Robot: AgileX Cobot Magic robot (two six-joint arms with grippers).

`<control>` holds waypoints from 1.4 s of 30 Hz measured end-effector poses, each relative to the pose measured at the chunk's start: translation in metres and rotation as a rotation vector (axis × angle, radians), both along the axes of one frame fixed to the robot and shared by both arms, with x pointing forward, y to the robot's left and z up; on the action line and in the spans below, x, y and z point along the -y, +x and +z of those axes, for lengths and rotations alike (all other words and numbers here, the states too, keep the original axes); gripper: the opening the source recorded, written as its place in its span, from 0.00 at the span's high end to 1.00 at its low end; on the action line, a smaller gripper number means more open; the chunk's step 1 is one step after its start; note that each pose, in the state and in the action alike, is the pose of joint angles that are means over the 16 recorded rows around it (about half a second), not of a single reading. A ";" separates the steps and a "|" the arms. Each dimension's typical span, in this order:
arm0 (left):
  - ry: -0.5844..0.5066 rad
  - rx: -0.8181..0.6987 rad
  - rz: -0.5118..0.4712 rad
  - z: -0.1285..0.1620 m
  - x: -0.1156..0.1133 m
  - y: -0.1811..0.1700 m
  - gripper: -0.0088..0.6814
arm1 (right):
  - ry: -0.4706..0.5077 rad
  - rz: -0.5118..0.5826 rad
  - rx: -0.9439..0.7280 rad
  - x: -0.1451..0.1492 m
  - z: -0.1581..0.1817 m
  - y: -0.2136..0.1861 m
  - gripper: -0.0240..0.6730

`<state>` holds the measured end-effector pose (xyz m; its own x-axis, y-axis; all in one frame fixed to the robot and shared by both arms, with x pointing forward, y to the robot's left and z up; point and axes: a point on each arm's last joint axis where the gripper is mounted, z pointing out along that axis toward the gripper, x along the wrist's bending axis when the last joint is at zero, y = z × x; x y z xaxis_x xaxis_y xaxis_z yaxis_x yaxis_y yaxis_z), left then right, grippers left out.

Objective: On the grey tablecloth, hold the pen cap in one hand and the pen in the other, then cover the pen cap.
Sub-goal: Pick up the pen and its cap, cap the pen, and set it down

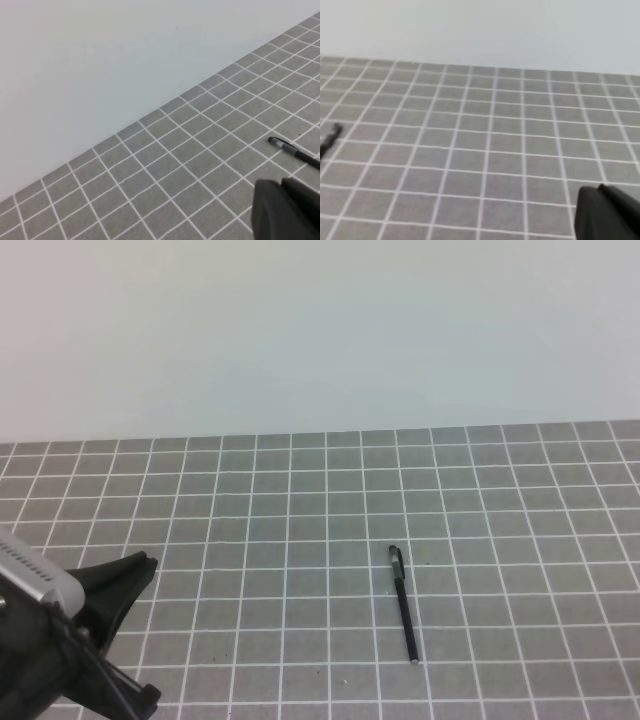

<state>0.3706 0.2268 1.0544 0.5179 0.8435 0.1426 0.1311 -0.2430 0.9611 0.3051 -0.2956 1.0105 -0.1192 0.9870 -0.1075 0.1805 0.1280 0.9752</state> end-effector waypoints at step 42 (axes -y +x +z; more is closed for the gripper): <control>0.000 0.000 -0.002 0.000 0.000 0.000 0.99 | 0.034 -0.126 0.002 0.005 -0.050 -0.013 0.96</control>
<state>0.3705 0.2266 1.0544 0.5194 0.8426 0.1425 0.1306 -0.2430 0.9612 0.2925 -0.3010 0.9601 0.0064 0.9972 -0.0741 0.1915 0.0715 0.9789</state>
